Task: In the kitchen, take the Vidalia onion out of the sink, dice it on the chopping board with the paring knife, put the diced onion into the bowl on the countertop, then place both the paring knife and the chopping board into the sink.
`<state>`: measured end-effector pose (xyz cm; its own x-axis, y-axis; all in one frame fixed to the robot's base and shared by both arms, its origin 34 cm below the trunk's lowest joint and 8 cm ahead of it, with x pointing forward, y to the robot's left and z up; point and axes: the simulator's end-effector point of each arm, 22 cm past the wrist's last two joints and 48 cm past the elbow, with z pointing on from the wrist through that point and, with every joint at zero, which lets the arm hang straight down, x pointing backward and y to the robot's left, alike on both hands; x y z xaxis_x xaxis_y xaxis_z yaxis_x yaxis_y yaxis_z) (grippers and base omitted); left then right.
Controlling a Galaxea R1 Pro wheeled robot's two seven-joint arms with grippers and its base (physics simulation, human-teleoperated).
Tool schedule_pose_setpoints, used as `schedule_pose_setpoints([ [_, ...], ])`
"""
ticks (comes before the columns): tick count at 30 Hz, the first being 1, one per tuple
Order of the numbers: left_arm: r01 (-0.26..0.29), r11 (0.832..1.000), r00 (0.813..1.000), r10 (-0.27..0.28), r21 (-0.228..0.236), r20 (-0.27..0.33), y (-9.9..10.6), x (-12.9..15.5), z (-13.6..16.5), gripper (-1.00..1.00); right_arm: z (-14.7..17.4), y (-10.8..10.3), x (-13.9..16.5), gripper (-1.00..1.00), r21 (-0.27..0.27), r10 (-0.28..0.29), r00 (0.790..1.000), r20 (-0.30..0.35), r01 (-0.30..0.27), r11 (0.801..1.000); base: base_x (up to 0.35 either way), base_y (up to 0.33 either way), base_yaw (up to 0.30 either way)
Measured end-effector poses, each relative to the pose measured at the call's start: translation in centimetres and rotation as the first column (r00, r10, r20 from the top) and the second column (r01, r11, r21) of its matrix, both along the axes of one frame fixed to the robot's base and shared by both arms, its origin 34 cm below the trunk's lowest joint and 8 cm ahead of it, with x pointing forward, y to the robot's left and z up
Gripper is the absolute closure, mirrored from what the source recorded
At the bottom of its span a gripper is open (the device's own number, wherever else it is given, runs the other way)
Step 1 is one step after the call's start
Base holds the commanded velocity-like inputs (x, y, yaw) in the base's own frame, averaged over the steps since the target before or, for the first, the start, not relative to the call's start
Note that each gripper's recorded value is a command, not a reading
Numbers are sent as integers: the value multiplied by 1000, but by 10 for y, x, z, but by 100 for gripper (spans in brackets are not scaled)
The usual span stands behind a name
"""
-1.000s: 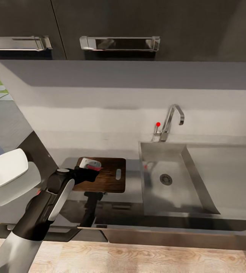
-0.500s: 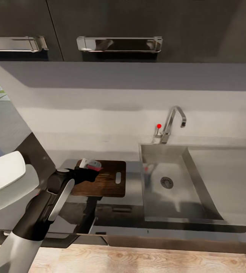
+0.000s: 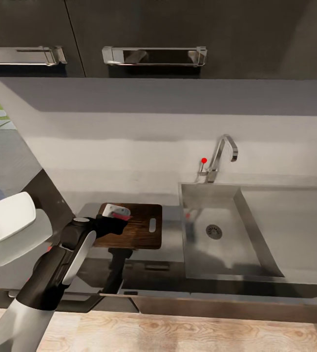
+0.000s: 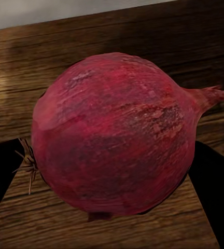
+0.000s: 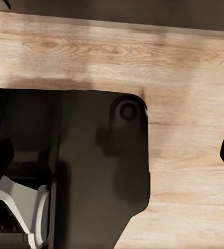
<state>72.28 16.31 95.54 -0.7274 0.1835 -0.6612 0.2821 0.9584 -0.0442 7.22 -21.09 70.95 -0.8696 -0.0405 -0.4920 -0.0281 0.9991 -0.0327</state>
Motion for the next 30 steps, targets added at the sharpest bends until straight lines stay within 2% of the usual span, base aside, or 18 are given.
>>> schedule_pose_setpoints([
  [10,0,1000,1000,0,-2,-10,-1,0,-6,100,0,0,-3,-100,0,0,1000,-10,0,1000,0,-7,0],
  [20,1,1000,1000,-1,-2,-11,-1,0,-7,100,1,0,-4,-100,0,0,1000,-14,0,1000,23,-91,0],
  [30,1,1000,1000,-1,-2,-11,-1,0,-7,100,1,0,-4,-100,0,0,1000,-15,0,1000,1,54,0],
])
